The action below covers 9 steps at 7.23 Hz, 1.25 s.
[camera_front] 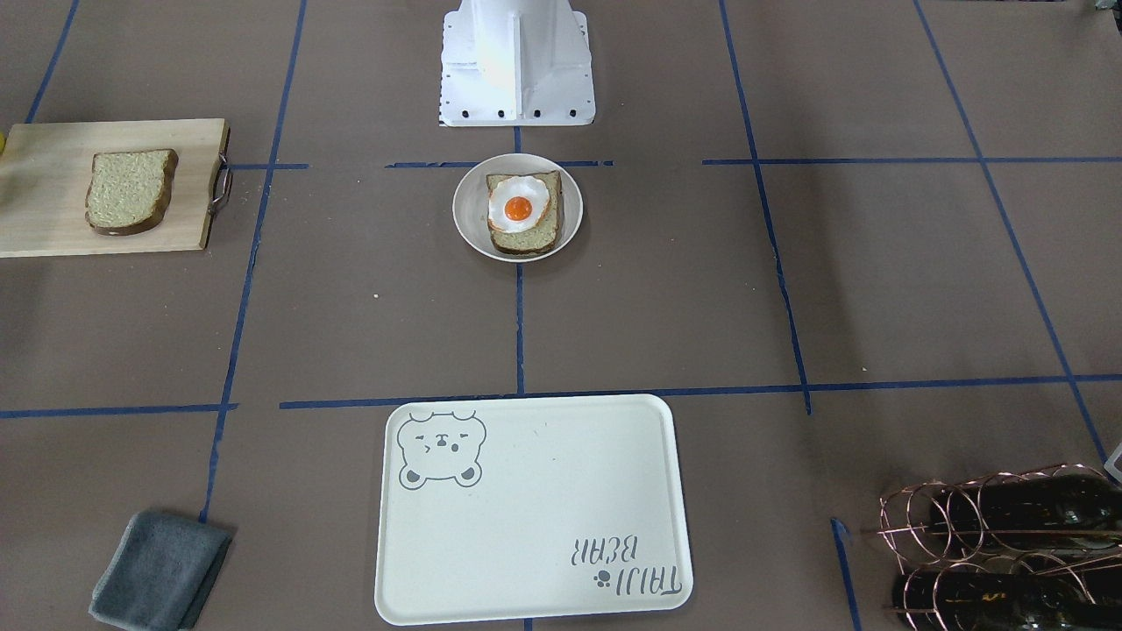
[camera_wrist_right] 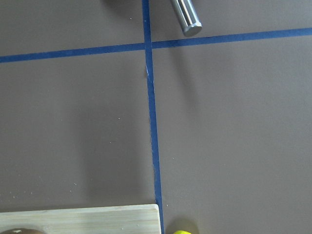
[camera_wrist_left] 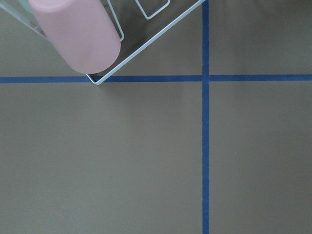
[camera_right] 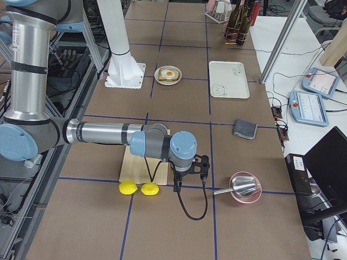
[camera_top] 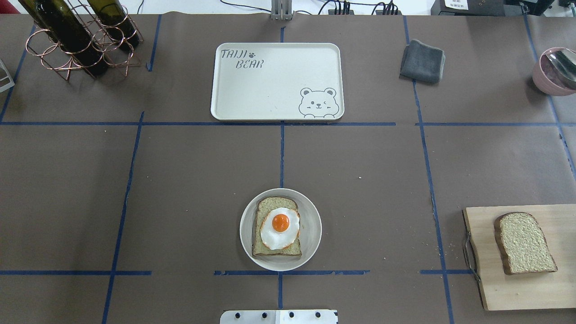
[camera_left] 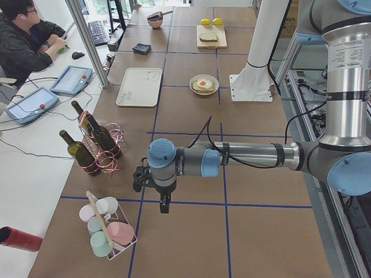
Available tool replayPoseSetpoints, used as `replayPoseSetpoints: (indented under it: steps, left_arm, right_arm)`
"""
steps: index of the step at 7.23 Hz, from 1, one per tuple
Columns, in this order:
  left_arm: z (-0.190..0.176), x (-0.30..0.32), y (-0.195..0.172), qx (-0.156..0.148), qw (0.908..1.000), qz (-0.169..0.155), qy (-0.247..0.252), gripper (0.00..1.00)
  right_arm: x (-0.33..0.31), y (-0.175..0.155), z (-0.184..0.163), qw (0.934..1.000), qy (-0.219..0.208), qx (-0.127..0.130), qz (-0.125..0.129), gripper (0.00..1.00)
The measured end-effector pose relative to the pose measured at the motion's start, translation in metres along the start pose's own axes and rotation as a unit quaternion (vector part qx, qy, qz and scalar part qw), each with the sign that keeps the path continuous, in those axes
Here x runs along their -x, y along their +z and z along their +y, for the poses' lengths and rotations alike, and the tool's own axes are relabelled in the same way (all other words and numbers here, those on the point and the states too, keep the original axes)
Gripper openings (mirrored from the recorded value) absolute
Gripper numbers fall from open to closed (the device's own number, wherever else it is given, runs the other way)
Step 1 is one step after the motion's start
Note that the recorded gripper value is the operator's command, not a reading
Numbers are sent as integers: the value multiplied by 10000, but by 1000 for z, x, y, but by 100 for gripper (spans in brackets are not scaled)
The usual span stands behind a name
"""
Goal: Make sandwich and place on tray
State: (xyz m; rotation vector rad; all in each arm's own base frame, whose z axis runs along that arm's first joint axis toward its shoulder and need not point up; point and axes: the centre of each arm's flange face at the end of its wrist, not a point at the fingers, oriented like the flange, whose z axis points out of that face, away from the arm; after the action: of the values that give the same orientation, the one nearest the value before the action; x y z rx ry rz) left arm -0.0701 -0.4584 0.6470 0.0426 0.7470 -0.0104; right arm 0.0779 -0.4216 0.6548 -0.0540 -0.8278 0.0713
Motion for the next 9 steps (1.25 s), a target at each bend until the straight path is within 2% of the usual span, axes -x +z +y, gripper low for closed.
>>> replayPoseSetpoints:
  steps: [3,5,7,9]
  left_arm:
    - [-12,-11,-11,-115,9999,12,84,100]
    - [-45,-49,-39,-430,9988,38,231,100]
    - [-58,-105,-53,-644,9968,126,455,100]
    - [-61,-168,-43,-828,9938,361,653,100]
  right_arm:
    - [8,-8,-6,9999,-91,-96,-5,100]
    - [29,-25,-21,9983,-412,-404,-15,100]
    - [55,-47,-54,9954,-703,-647,-56,100]
    - [75,-34,-68,9964,-584,-501,-344,100]
